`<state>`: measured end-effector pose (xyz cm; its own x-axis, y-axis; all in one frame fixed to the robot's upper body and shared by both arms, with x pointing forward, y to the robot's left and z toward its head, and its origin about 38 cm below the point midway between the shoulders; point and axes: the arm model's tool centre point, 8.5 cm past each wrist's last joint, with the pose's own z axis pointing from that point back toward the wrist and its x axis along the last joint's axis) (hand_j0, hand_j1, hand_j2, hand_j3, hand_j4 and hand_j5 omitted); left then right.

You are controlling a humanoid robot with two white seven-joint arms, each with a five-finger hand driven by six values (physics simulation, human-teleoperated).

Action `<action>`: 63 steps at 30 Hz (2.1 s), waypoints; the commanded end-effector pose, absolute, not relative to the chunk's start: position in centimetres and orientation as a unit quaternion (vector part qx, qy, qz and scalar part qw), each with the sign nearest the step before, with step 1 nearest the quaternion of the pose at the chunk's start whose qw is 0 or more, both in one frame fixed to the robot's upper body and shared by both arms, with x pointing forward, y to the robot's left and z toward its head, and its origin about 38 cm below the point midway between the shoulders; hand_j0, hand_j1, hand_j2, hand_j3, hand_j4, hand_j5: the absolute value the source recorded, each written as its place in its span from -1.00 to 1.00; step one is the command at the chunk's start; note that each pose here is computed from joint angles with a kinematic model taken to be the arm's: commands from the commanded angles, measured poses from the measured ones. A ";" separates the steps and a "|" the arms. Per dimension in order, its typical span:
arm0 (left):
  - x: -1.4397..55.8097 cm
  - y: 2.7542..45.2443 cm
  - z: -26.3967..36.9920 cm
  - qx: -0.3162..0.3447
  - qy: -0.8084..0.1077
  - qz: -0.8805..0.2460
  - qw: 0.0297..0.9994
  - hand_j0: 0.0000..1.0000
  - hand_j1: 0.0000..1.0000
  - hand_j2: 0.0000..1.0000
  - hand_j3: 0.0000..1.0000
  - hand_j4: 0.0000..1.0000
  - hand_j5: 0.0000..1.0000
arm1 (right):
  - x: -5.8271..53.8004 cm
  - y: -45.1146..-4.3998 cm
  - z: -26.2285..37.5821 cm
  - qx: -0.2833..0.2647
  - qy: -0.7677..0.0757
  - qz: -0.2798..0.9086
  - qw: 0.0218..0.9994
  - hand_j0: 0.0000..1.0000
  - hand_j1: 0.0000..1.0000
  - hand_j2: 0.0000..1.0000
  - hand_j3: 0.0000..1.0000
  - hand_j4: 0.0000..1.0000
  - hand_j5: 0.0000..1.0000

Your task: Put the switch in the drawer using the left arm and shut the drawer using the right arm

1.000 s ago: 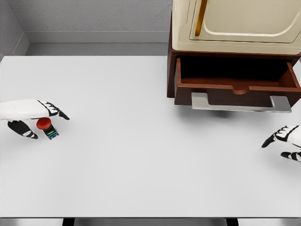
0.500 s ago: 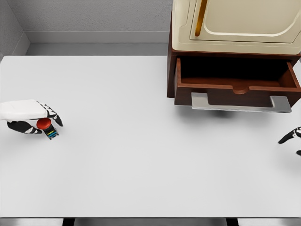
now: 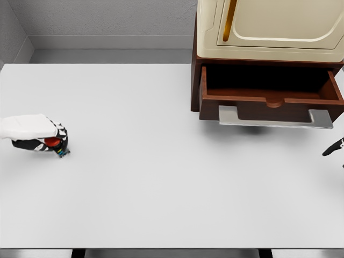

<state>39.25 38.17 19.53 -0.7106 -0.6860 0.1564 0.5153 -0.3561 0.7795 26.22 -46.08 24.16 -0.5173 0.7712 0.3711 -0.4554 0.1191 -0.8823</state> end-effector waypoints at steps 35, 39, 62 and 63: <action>41.0 18.3 34.0 0.103 -0.618 -0.776 0.078 -0.37 -0.37 -0.37 -0.37 -0.37 -0.37 | 26.3 -45.8 23.9 -0.126 -0.577 0.653 0.474 0.26 0.26 0.26 0.26 0.26 0.26; 41.0 16.2 35.2 0.098 -0.634 -0.765 0.053 -0.37 -0.37 -0.37 -0.37 -0.37 -0.37 | 26.3 -45.8 24.0 -0.127 -0.576 0.654 0.473 0.26 0.26 0.26 0.26 0.26 0.26; 45.4 -2.0 34.1 0.044 -0.665 -0.745 0.037 -0.37 -0.37 -0.37 -0.37 -0.37 -0.37 | 26.3 -45.8 23.9 -0.126 -0.576 0.655 0.473 0.26 0.26 0.26 0.26 0.26 0.26; 45.9 -2.6 33.3 0.040 -0.660 -0.749 0.051 -0.37 -0.37 -0.37 -0.37 -0.37 -0.37 | 26.3 -45.8 23.9 -0.126 -0.576 0.655 0.473 0.26 0.26 0.26 0.26 0.26 0.26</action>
<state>45.34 -0.68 34.60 -0.9922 -0.1188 -0.0376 -0.0236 -0.1167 0.9929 26.32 -45.80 23.88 -0.5221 0.7664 0.3741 -0.4733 0.1046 -0.8747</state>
